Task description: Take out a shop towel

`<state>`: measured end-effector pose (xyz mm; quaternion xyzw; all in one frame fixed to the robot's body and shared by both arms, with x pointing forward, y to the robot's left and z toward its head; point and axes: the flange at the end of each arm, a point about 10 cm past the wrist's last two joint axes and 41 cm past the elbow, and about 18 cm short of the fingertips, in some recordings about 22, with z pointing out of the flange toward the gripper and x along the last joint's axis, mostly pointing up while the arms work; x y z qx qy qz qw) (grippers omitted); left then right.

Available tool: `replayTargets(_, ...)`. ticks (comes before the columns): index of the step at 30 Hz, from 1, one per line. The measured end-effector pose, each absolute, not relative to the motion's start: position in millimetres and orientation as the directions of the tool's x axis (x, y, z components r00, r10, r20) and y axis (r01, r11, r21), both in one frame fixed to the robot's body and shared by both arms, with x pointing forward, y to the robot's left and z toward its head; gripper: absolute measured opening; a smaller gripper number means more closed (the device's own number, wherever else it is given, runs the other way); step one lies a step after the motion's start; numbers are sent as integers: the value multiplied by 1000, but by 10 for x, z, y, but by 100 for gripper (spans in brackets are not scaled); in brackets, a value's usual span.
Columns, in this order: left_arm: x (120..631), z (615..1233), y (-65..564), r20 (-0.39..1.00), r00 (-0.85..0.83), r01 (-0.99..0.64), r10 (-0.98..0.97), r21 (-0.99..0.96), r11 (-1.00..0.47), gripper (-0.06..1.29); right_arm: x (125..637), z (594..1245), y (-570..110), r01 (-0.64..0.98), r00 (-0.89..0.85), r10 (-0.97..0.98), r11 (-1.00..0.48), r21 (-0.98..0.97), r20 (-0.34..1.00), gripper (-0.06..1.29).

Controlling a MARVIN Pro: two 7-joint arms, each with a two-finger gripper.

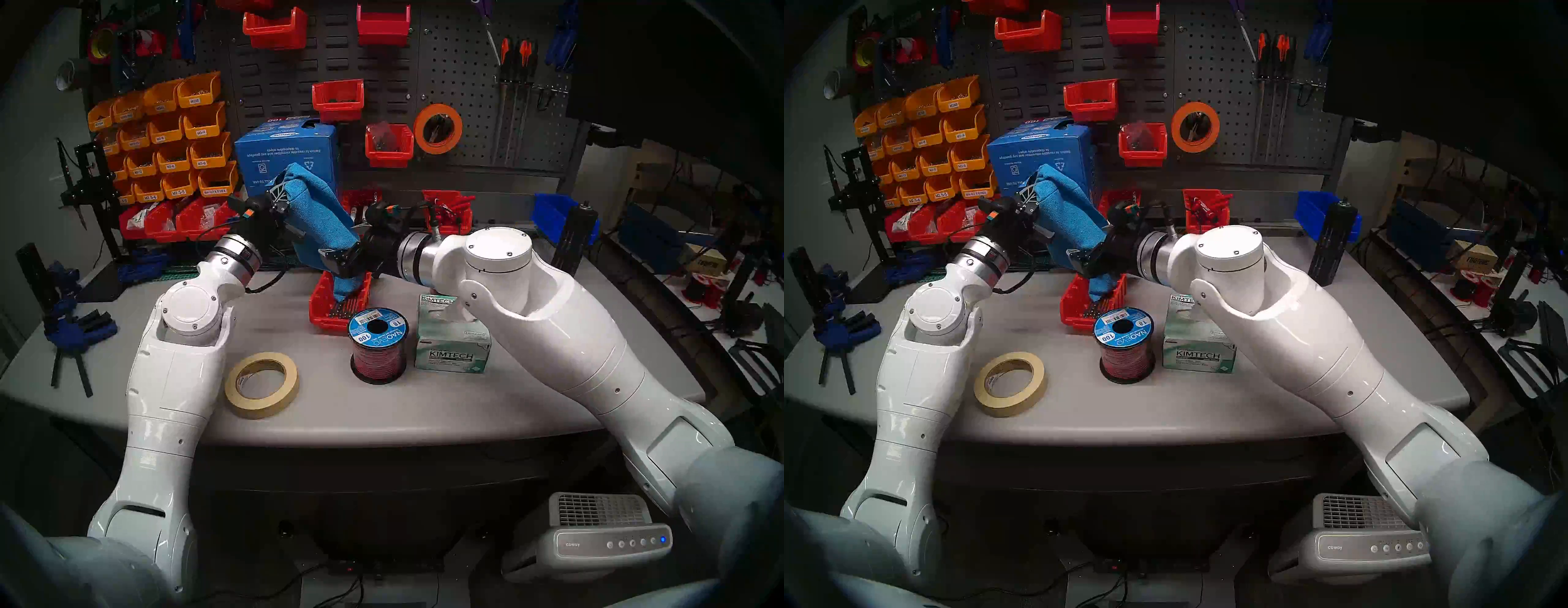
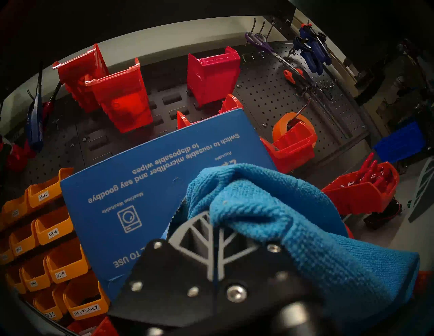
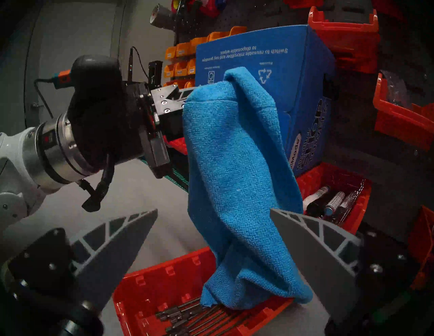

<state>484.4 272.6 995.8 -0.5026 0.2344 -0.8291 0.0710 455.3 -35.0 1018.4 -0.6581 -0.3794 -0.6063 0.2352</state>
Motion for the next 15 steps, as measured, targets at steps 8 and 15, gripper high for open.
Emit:
replayTargets(8,4829,9977,2732,799,-486,-116,-354,-460,-880,-2,4718,10080,-343,783,-20,196,-607,137,980,125)
replayTargets(15,4816,9968,2734,801,-483,-117,-355,-460,-880,-2,4916,9957,-326,771,-10,186,-624,126,983,125)
